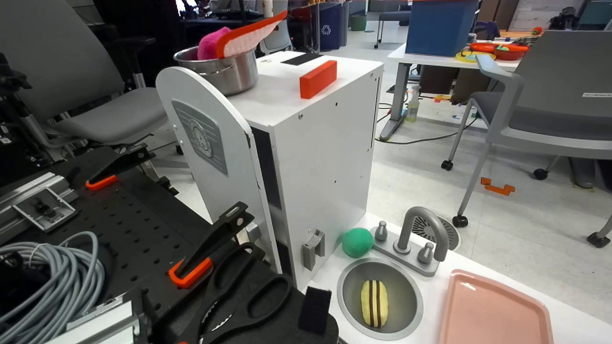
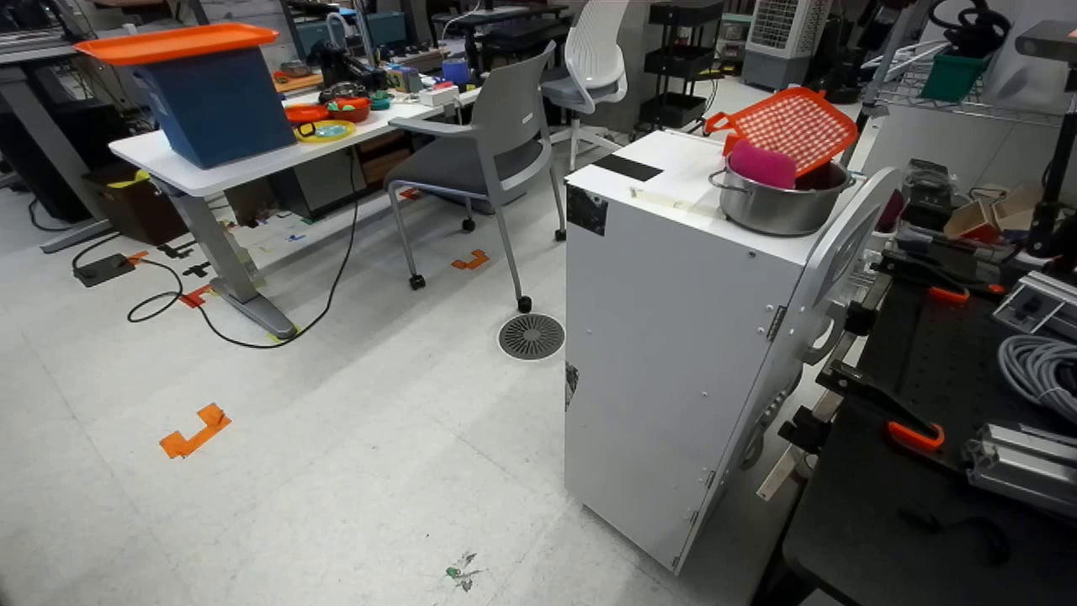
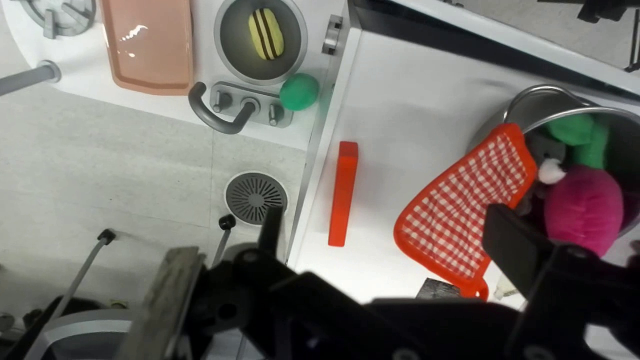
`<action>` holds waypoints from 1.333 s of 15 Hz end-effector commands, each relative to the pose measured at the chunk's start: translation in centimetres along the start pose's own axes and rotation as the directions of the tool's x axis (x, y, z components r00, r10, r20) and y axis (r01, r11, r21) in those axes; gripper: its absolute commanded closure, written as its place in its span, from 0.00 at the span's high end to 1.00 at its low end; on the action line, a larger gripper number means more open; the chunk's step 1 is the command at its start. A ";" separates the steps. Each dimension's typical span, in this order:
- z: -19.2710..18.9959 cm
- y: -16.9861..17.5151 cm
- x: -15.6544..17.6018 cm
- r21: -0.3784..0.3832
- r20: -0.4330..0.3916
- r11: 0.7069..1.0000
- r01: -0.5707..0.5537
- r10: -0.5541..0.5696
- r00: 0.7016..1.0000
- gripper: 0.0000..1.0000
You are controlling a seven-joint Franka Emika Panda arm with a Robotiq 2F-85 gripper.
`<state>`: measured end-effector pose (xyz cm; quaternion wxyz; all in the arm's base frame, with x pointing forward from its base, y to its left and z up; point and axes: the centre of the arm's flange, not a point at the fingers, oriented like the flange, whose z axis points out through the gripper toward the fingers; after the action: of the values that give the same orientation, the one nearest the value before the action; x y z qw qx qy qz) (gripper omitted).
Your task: Pick up the pink plush toy and drop it in the sink
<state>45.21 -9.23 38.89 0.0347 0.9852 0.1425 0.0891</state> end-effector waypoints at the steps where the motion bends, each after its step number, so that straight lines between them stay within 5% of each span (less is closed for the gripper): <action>1: -1.5 -0.2 0.6 0.026 -0.022 0.999 0.035 -0.035 0.999 1.00; 13: -9.9 -3.8 -2.3 0.016 -0.075 0.996 -0.093 0.094 0.993 1.00; 20: -7.3 -6.3 -1.9 0.019 -0.121 0.998 0.062 -0.059 0.991 1.00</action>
<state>40.49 -4.70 46.40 0.0256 0.9807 0.1338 0.1402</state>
